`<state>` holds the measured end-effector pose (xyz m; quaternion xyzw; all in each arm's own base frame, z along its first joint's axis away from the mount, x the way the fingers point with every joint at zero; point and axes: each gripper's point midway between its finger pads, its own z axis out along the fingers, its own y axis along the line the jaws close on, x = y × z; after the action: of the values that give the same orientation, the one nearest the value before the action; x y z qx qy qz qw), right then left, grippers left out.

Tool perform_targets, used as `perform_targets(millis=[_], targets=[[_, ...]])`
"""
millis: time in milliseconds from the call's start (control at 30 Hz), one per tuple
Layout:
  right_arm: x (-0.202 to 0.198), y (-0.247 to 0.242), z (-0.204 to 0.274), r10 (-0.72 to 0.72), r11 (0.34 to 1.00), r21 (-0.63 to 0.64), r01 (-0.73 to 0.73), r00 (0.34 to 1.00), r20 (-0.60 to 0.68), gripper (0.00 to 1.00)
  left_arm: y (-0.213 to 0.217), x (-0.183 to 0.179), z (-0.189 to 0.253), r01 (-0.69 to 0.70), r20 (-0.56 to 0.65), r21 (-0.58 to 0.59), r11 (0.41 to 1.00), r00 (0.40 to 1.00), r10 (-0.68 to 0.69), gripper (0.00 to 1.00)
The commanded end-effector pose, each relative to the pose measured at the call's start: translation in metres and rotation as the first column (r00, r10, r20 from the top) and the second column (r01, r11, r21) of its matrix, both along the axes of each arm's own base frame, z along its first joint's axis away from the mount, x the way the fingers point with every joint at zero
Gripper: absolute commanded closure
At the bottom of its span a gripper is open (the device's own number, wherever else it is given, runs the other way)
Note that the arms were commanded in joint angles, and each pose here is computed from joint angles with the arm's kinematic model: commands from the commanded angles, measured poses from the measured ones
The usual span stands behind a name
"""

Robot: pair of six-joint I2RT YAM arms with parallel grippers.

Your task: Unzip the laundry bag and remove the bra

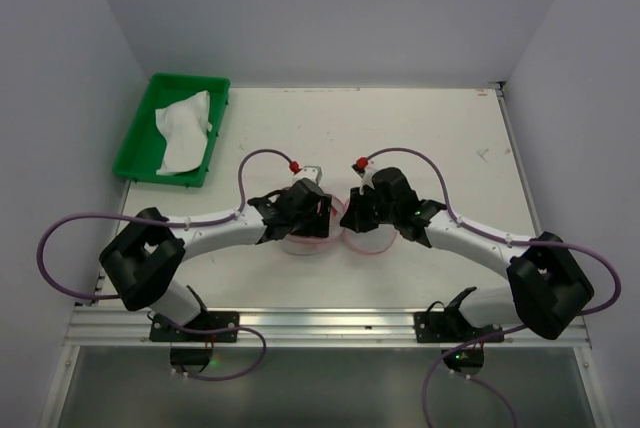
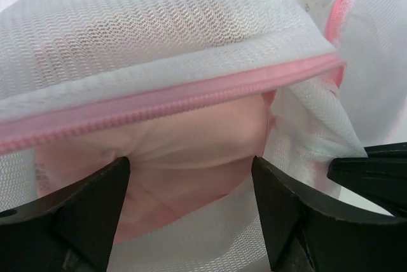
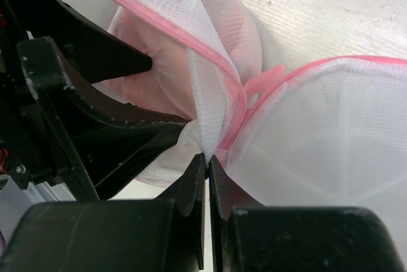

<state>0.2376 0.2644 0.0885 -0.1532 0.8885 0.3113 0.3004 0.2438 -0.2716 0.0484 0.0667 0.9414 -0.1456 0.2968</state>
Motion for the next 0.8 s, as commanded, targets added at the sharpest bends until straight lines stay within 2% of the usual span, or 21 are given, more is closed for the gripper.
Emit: perform_targets(millis=[0,133,233,367,433,567,767], targets=[[-0.002,0.0,0.005,0.024,1.0,0.012,-0.025,0.999,0.036,1.0,0.0,0.006,0.014,-0.059,0.029,-0.054,0.997,0.998,0.061,0.18],[-0.006,0.002,0.006,0.03,0.999,0.023,-0.031,0.999,0.033,1.0,0.013,0.017,0.011,-0.161,0.048,-0.019,0.987,0.986,0.162,0.18],[-0.01,0.004,0.007,0.041,0.999,0.029,-0.042,0.999,0.03,1.0,0.01,0.022,0.02,-0.191,0.071,-0.068,0.979,0.978,0.195,0.18],[-0.014,0.004,0.003,0.04,0.999,0.024,-0.041,0.999,0.022,1.0,0.002,0.026,0.041,-0.194,0.114,-0.192,0.962,0.969,0.218,0.19],[-0.014,0.004,0.003,0.037,0.999,0.025,-0.038,0.999,0.021,1.0,0.009,0.026,0.042,-0.208,0.134,-0.2,0.957,0.962,0.237,0.19],[-0.015,0.005,0.006,0.043,0.999,0.028,-0.044,0.999,0.027,1.0,0.023,0.027,0.025,-0.271,0.114,-0.109,0.956,0.952,0.283,0.2],[-0.025,0.017,0.01,0.087,0.996,0.013,-0.088,0.994,0.061,1.0,0.023,0.028,-0.009,-0.299,0.066,-0.035,0.953,0.951,0.301,0.19]])
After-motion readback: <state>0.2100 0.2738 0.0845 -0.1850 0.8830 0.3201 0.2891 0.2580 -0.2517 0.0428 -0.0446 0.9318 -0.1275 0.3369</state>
